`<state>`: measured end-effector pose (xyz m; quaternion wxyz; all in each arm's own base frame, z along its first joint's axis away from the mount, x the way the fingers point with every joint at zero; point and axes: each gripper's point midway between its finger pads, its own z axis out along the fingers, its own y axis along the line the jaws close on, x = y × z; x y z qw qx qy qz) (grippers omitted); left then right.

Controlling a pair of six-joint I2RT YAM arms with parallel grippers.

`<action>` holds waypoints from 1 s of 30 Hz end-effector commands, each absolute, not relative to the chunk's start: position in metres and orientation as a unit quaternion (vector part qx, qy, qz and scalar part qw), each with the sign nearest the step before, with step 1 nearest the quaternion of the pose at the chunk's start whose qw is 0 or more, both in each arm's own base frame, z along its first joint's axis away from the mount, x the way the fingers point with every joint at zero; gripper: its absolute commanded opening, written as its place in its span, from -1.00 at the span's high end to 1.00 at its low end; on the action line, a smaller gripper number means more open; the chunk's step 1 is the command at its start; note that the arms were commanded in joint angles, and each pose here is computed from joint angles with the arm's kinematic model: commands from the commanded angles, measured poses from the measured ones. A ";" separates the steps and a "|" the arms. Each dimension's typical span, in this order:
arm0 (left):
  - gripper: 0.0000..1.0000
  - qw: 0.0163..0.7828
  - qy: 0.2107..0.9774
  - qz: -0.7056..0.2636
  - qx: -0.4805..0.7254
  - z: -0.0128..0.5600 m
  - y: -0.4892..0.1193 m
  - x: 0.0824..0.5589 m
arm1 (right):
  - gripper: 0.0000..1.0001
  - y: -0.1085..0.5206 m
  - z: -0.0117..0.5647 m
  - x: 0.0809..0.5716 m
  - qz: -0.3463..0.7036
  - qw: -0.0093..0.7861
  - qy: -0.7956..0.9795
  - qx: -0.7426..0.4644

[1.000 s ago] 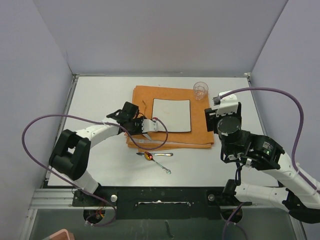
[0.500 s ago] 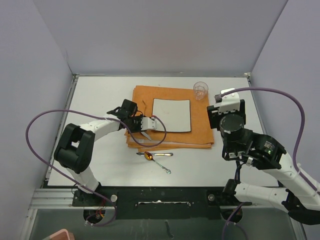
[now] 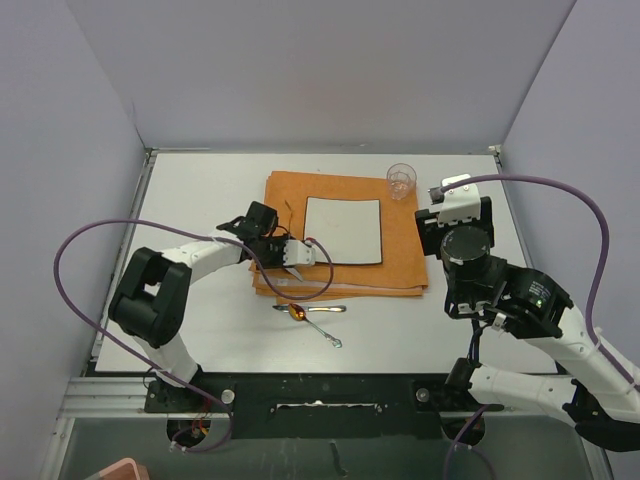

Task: Set the dinner table for one person
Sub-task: Place the knife on the napkin.

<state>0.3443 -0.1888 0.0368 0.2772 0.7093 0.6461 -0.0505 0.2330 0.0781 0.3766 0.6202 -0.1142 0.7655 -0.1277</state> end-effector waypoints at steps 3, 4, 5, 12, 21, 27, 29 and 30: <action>0.56 0.269 0.633 -0.048 0.724 0.035 -0.193 0.346 | -0.17 0.071 0.403 0.231 -0.107 0.647 0.751 -0.082; 0.58 0.261 0.634 -0.052 0.726 0.031 -0.193 0.344 | -0.17 0.070 0.404 0.230 -0.108 0.647 0.750 -0.083; 0.59 0.257 0.635 -0.053 0.726 0.027 -0.193 0.343 | -0.17 0.069 0.405 0.230 -0.109 0.648 0.750 -0.083; 0.59 0.245 0.637 -0.056 0.729 0.013 -0.193 0.341 | -0.17 0.061 0.414 0.226 -0.113 0.653 0.744 -0.079; 1.00 0.214 0.646 -0.063 0.730 0.003 -0.190 0.340 | -0.16 0.056 0.414 0.224 -0.113 0.655 0.744 -0.075; 1.00 0.205 0.651 -0.063 0.728 0.007 -0.189 0.342 | -0.16 0.055 0.411 0.224 -0.119 0.653 0.744 -0.077; 1.00 0.212 0.651 -0.061 0.726 0.014 -0.190 0.343 | -0.17 0.055 0.408 0.224 -0.119 0.653 0.744 -0.075; 1.00 0.215 0.652 -0.055 0.725 0.019 -0.188 0.345 | -0.17 0.056 0.407 0.224 -0.118 0.653 0.744 -0.075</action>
